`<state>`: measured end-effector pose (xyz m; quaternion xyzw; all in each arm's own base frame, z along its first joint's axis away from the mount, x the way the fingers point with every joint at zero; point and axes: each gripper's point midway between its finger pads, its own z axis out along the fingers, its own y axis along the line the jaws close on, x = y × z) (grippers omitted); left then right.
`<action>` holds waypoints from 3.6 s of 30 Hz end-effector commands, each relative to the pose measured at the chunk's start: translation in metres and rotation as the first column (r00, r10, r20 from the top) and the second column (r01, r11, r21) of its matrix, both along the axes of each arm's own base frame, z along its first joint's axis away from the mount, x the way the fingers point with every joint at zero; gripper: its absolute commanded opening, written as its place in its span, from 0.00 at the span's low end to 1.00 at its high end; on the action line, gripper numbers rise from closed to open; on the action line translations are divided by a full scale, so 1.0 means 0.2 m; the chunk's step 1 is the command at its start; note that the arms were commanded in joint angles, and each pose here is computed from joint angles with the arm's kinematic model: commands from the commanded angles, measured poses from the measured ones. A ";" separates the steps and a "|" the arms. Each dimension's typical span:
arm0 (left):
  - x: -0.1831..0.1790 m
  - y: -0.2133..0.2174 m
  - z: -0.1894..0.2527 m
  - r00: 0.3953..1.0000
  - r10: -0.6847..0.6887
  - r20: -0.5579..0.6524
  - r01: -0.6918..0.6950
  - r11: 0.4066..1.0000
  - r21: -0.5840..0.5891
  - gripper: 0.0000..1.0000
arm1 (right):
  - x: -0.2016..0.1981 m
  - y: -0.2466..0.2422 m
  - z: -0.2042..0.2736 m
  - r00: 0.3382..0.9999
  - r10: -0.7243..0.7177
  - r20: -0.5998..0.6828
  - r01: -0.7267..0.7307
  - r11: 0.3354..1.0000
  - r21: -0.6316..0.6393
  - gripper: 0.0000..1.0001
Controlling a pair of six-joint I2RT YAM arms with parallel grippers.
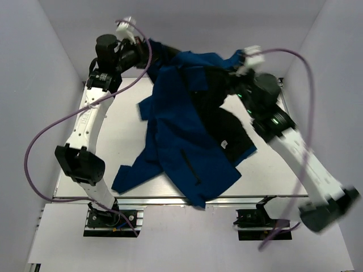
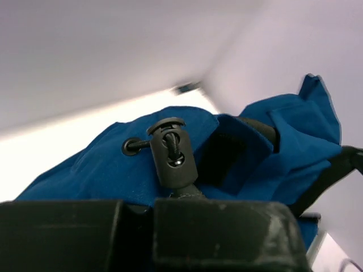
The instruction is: Zip up the jacket
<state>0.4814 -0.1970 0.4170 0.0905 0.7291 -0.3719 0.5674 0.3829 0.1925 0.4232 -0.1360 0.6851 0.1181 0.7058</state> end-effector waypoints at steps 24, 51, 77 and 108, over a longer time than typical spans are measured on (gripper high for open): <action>0.92 0.04 -0.86 0.870 0.366 -0.330 -0.405 0.912 -0.057 0.07 | 0.87 0.27 -0.89 0.797 -0.148 -0.586 0.204 0.979 0.030 0.19; -0.53 -0.44 -1.48 0.750 -0.035 -0.661 0.111 0.991 0.073 0.98 | -0.61 -1.07 -1.80 0.229 -0.269 -0.935 0.700 0.713 -0.034 0.89; -0.11 -0.09 -1.40 0.809 0.096 -0.579 -0.045 0.994 0.102 0.98 | -0.35 -0.91 -1.17 0.430 -0.522 -0.737 0.585 0.783 -0.213 0.00; -0.88 0.07 -1.42 0.732 0.167 -0.660 -0.085 0.984 0.154 0.98 | -1.25 0.38 -1.53 0.461 0.220 -0.860 -0.364 0.931 0.043 0.89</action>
